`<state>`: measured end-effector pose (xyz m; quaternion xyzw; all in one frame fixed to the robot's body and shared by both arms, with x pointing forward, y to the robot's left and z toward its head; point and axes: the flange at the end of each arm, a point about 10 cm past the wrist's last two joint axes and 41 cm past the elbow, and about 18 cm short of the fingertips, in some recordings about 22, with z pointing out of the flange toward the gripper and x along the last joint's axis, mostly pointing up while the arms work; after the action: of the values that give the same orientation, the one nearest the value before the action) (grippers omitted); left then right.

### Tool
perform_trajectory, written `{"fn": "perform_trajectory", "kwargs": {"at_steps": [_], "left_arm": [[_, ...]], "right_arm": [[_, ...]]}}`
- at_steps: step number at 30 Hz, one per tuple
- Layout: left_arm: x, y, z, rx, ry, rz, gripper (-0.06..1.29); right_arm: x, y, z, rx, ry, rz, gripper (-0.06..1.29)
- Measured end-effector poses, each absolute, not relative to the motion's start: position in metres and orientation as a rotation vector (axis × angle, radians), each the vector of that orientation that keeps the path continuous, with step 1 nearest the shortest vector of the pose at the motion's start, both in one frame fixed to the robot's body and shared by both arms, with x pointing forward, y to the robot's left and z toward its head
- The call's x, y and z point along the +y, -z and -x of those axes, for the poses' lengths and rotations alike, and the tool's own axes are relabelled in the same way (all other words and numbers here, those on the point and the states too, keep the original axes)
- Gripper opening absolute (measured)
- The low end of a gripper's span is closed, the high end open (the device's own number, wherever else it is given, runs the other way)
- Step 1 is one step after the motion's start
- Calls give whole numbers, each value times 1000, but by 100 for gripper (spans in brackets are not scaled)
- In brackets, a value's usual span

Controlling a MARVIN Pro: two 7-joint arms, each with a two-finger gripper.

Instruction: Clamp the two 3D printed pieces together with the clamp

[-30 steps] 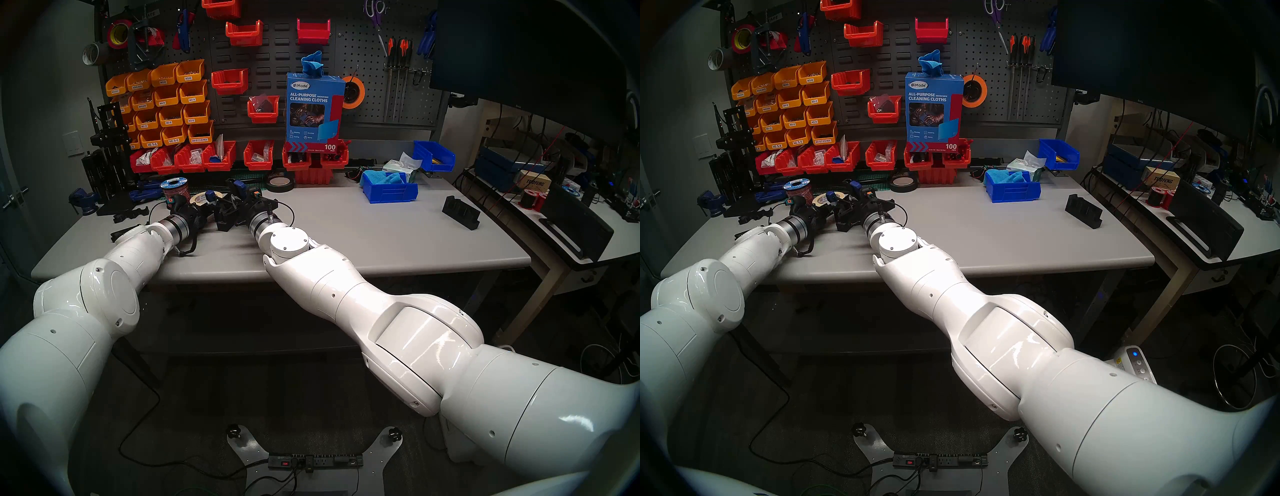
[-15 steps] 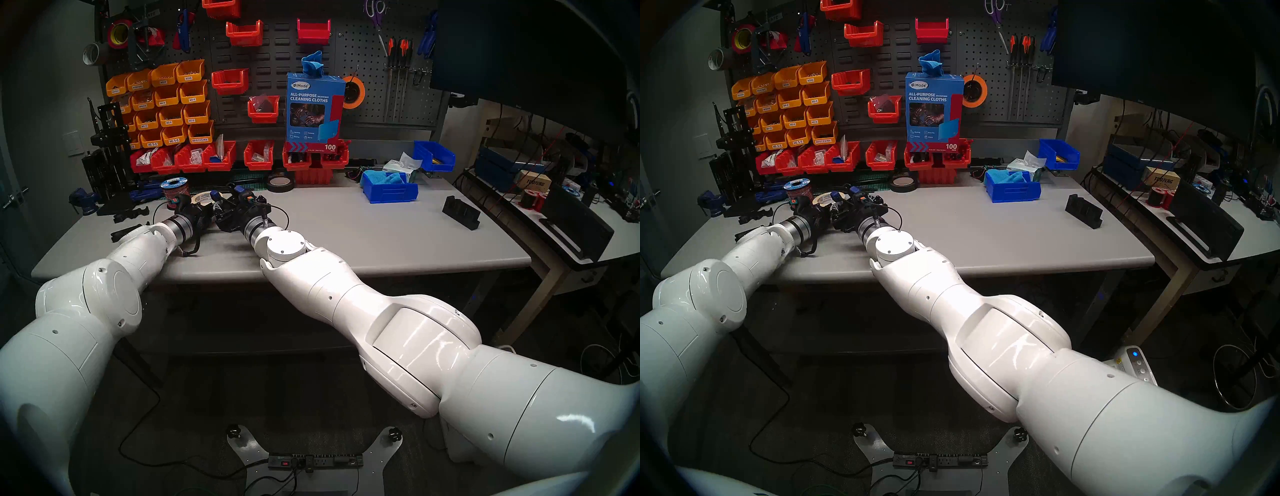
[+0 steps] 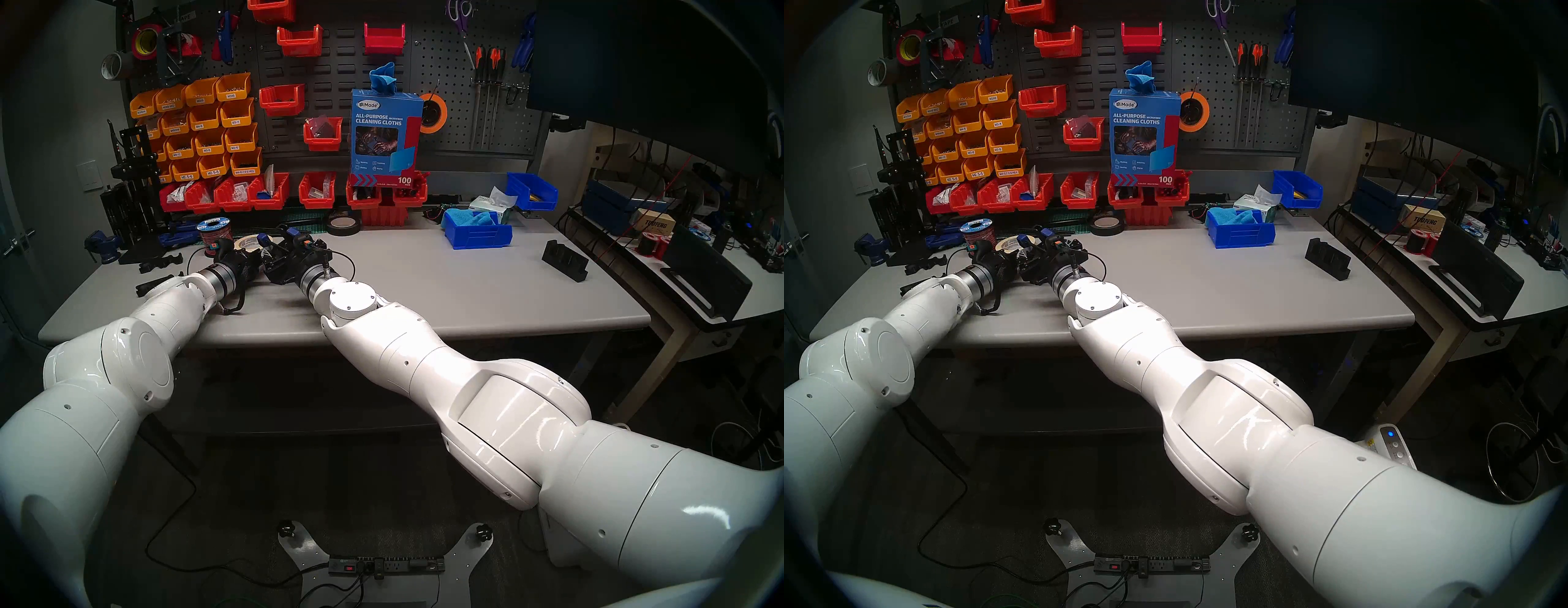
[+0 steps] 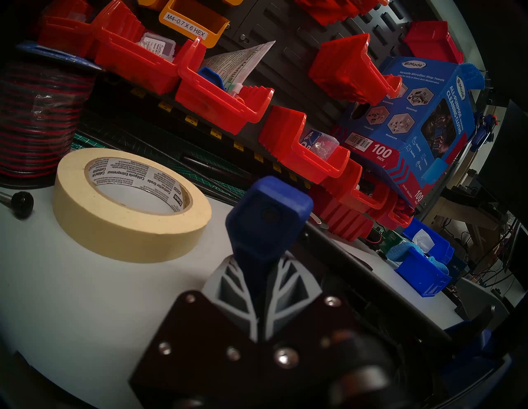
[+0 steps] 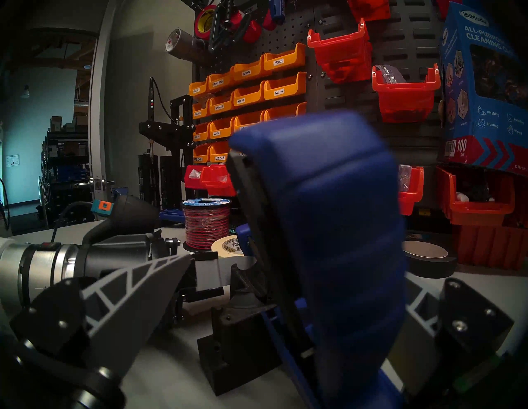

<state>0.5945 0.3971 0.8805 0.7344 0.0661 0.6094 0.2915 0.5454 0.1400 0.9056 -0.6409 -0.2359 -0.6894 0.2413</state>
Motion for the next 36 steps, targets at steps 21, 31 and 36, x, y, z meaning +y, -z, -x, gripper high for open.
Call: {"fn": "perform_trajectory", "kwargs": {"at_steps": [21, 31, 36], "left_arm": [[388, -880, -596, 132, -1608, -1960, -1], [383, -880, -596, 104, -1594, -1951, -1], [381, -880, -596, 92, -1587, -1947, -1]], "right_arm": [[129, -933, -557, -637, 1939, 1648, 126], [127, -946, -559, -639, 1963, 1585, 126], [127, -950, -558, -641, 1970, 1556, 127]]}}
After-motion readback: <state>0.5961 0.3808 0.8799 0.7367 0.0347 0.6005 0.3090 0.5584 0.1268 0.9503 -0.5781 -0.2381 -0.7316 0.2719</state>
